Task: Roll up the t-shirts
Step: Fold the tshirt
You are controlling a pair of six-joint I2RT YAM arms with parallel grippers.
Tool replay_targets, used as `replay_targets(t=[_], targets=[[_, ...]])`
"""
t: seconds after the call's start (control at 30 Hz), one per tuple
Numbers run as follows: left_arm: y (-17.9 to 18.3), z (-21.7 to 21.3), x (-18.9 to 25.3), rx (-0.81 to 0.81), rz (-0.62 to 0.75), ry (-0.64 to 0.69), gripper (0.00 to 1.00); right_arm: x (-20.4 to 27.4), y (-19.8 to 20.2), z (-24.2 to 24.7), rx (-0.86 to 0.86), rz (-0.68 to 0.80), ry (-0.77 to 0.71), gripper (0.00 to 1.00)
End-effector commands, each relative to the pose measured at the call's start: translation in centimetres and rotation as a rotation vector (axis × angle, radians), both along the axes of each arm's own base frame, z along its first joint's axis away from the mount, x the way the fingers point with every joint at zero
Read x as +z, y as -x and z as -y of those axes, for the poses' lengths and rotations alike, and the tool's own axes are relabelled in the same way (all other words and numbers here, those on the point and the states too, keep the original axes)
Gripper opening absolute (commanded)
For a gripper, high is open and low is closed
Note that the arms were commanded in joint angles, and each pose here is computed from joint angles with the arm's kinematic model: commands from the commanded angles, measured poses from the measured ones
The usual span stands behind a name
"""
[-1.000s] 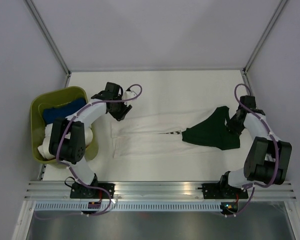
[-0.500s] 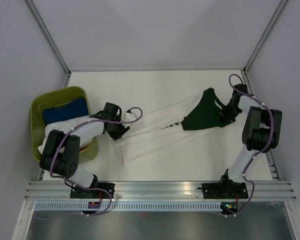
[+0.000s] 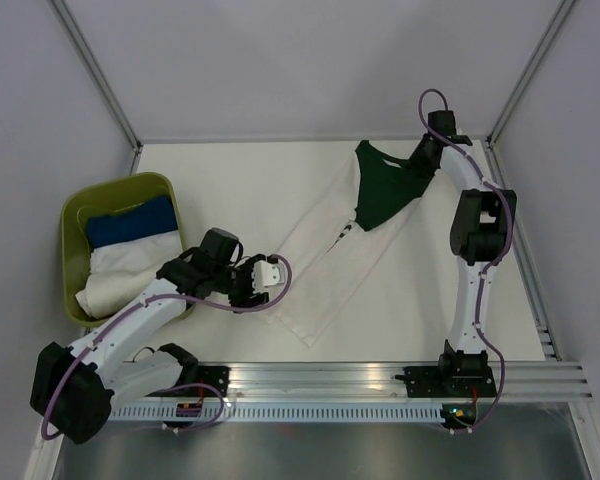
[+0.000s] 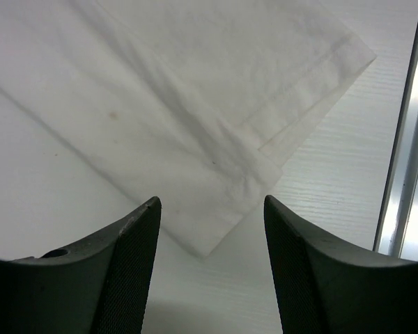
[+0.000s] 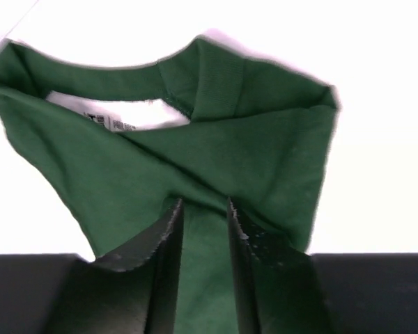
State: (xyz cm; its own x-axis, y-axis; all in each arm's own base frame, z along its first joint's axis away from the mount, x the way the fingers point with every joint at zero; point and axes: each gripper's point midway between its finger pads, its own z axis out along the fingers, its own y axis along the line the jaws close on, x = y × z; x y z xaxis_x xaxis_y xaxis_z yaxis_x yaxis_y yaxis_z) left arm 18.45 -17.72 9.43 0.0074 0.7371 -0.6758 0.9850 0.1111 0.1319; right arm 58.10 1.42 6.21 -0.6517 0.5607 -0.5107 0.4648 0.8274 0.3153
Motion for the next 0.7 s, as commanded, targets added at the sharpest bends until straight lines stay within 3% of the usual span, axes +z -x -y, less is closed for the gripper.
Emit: replay_targets(t=[0.0, 0.07, 0.23, 0.47, 0.53, 0.57, 0.67], targets=[[-0.8, 1.1, 2.5, 0.046, -0.011, 0.059, 0.66, 2.9, 1.8, 4.0, -0.090, 0.025, 0.032, 0.39], [-1.7, 0.5, 1.7, 0.100, -0.017, 0.032, 0.66, 2.9, 3.0, 5.3, -0.143, 0.024, 0.010, 0.41], [-6.2, -2.5, -0.4, 0.270, 0.077, -0.032, 0.66, -2.3, 5.1, 6.0, -0.155, -0.070, -0.081, 0.45], [-7.3, -4.7, -4.3, 0.213, 0.091, -0.154, 0.65, -5.1, 2.8, 4.5, -0.123, -0.064, -0.177, 0.46], [-5.8, -5.1, -6.3, 0.145, 0.085, -0.178, 0.64, -6.2, 2.4, 4.5, -0.141, -0.071, -0.198, 0.41], [-4.8, -5.1, -7.5, 0.078, 0.092, -0.181, 0.64, -6.1, 1.8, 4.4, -0.144, -0.061, -0.206, 0.30], [-3.1, -4.5, -8.4, -0.029, 0.096, -0.156, 0.64, -7.0, 0.3, 3.4, -0.146, -0.058, -0.238, 0.18]])
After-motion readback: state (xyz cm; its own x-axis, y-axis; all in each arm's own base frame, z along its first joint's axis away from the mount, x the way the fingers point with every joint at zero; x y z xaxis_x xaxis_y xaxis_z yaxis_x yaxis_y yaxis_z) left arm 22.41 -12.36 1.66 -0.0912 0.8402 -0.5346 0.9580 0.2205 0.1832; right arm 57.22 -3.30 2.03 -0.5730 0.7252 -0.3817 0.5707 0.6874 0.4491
